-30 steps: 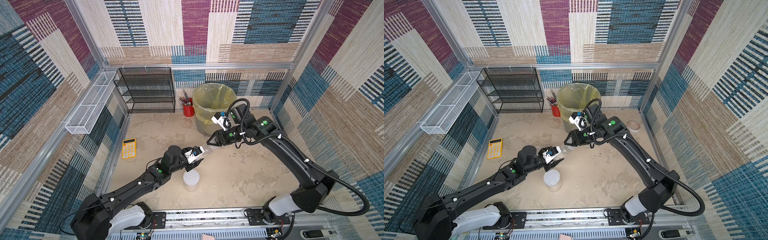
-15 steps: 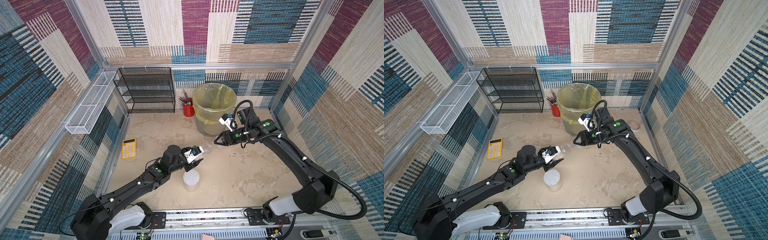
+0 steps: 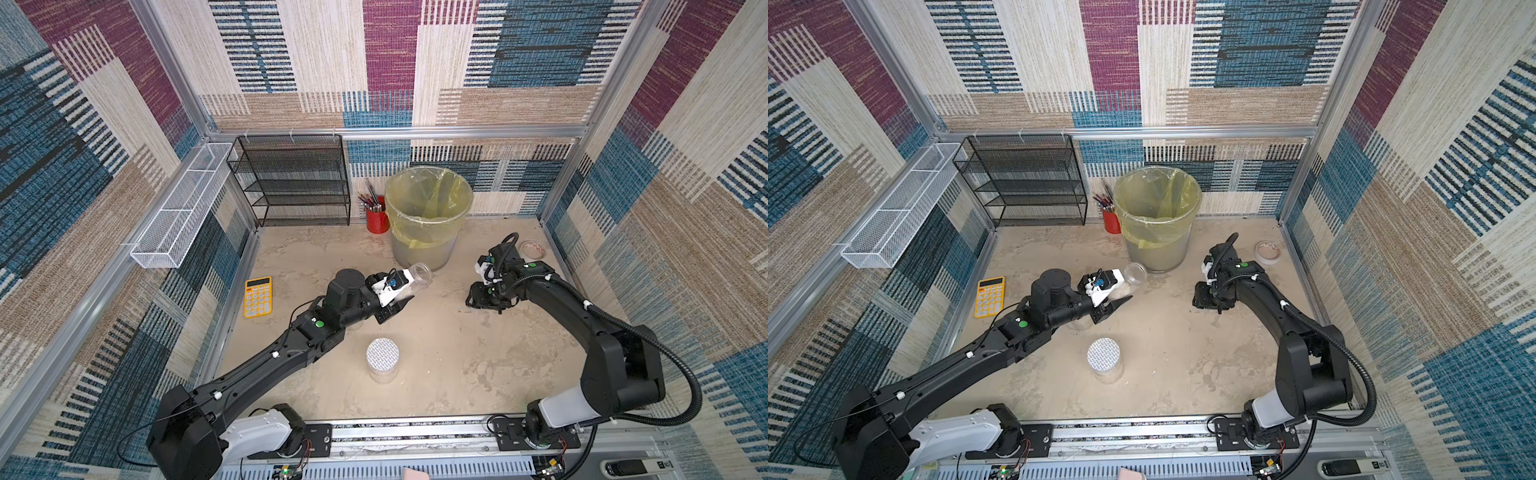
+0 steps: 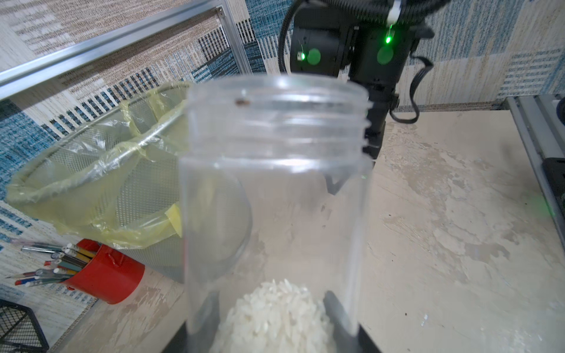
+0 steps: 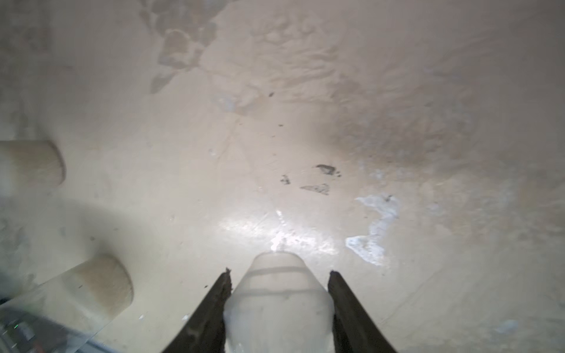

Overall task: Empty moldy rice from jars
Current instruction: Place the lid at the center of the board, then pour the moldy rice from the jar into the trash bin.

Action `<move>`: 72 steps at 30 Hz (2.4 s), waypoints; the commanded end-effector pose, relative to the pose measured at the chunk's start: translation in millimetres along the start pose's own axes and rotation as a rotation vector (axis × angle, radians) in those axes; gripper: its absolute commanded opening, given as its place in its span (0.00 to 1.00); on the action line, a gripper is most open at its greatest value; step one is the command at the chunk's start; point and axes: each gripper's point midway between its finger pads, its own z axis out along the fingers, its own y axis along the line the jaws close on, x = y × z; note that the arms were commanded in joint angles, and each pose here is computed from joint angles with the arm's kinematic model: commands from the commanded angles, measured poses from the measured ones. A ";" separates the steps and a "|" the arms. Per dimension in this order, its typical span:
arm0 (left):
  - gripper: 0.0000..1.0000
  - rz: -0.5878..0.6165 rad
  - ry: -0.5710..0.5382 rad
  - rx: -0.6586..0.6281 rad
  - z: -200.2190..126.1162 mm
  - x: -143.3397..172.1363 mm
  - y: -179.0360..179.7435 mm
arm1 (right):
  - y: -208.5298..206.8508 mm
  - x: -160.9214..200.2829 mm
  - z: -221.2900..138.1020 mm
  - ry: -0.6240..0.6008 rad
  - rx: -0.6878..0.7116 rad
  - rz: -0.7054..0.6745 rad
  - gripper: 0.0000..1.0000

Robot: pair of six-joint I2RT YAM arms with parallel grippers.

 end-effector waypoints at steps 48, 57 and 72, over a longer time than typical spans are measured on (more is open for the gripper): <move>0.00 0.194 0.234 -0.059 32.5 -57.4 82.9 | -36.7 -61.1 4.5 -0.168 0.176 0.010 0.99; 0.00 0.258 0.327 -0.127 58.5 -59.4 142.4 | -11.8 -55.8 -43.6 -0.311 0.053 0.015 0.99; 0.00 0.485 0.498 -0.331 119.0 -46.4 235.0 | 14.0 8.2 -101.3 -0.487 -0.153 0.030 0.99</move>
